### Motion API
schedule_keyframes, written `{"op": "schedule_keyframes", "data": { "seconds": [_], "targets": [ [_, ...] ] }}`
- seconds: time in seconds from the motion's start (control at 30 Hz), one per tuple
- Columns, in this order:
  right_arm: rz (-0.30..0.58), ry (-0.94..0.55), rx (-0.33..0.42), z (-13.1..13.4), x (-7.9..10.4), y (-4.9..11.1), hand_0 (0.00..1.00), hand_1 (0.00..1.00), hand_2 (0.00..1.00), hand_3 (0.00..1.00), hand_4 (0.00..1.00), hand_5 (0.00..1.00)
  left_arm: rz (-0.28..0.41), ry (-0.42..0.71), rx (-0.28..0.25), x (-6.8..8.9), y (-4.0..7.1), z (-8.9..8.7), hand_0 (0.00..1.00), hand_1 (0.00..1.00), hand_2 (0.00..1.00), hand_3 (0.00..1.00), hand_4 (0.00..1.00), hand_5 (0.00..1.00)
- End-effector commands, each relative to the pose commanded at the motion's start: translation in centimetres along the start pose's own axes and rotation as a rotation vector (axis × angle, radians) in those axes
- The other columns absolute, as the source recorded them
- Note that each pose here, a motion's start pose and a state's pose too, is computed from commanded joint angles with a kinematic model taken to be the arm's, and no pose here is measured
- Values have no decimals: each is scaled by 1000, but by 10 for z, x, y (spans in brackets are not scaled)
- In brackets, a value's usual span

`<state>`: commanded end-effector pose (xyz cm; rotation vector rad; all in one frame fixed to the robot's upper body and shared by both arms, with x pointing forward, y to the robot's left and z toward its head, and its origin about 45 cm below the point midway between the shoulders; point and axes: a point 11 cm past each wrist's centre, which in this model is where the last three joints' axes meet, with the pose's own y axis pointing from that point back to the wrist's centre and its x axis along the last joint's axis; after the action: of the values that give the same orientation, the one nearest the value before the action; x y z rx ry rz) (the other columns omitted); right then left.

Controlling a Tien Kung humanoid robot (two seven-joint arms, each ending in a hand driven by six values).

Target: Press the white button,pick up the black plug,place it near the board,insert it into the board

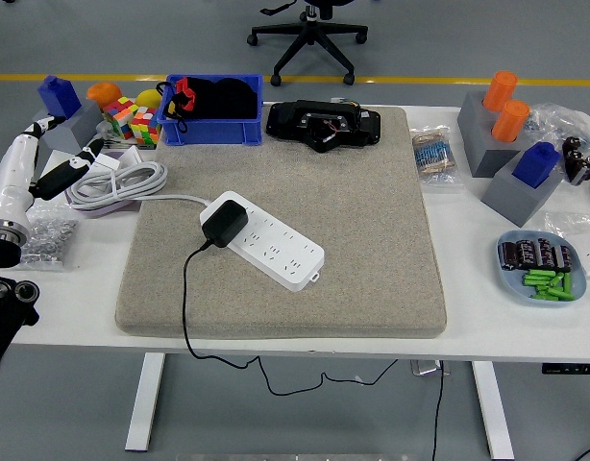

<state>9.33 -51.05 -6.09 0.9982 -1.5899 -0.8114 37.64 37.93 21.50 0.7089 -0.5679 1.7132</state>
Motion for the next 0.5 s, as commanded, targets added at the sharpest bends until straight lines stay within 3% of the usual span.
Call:
{"op": "schedule_keyframes", "data": {
  "seconds": [0.5],
  "targets": [
    [0,-2,-1,0,0,0,629,622,605,593,675,412,10,6,-8,3,-1,3,993,954,920,866,871,704]
  ]
}}
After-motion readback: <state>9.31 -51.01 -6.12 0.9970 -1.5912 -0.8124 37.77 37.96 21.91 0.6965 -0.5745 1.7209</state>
